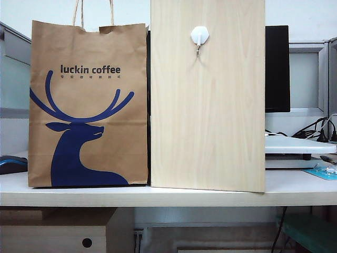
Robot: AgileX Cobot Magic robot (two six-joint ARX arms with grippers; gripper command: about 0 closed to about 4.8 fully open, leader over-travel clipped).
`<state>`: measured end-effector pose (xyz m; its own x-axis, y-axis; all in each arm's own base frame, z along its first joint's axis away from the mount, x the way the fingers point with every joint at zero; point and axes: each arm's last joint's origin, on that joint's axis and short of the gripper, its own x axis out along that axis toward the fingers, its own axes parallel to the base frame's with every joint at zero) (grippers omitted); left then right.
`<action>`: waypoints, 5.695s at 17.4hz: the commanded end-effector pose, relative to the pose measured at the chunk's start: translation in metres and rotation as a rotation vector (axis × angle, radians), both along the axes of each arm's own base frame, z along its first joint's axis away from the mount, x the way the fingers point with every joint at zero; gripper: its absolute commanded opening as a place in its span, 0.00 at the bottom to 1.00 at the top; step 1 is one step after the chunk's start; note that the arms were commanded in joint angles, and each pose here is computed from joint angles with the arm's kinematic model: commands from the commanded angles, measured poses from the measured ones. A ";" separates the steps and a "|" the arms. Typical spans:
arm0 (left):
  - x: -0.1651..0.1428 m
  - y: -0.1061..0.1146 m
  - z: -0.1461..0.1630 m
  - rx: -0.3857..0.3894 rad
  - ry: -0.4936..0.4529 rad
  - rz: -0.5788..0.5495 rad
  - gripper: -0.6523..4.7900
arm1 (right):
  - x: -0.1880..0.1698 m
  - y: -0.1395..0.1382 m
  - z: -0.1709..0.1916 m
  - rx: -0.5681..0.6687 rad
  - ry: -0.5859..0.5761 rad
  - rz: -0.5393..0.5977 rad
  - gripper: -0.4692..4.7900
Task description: Pick up the paper bag and hang it on the hook.
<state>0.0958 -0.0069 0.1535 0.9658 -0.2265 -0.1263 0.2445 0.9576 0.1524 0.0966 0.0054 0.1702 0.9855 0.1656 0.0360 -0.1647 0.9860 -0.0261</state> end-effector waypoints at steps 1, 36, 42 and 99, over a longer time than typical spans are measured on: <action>0.000 0.000 0.000 0.001 -0.004 0.001 0.36 | 0.000 0.000 0.002 -0.004 -0.017 0.001 0.09; 0.008 -0.003 0.097 -0.403 -0.163 -0.121 0.11 | -0.001 0.003 0.006 0.120 -0.033 0.117 0.09; 0.076 -0.013 0.141 -0.409 -0.237 -0.223 0.11 | -0.001 0.003 0.006 0.120 -0.027 0.115 0.09; 0.094 -0.066 0.198 -0.332 -0.034 -0.451 0.11 | -0.015 0.016 0.032 0.296 -0.127 0.691 0.10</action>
<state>0.1921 -0.0683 0.3535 0.8150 -0.5748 0.0730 0.5794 0.8106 -0.0854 0.0823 0.0212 0.1992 0.6519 0.7121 0.2607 -0.7575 0.6277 0.1796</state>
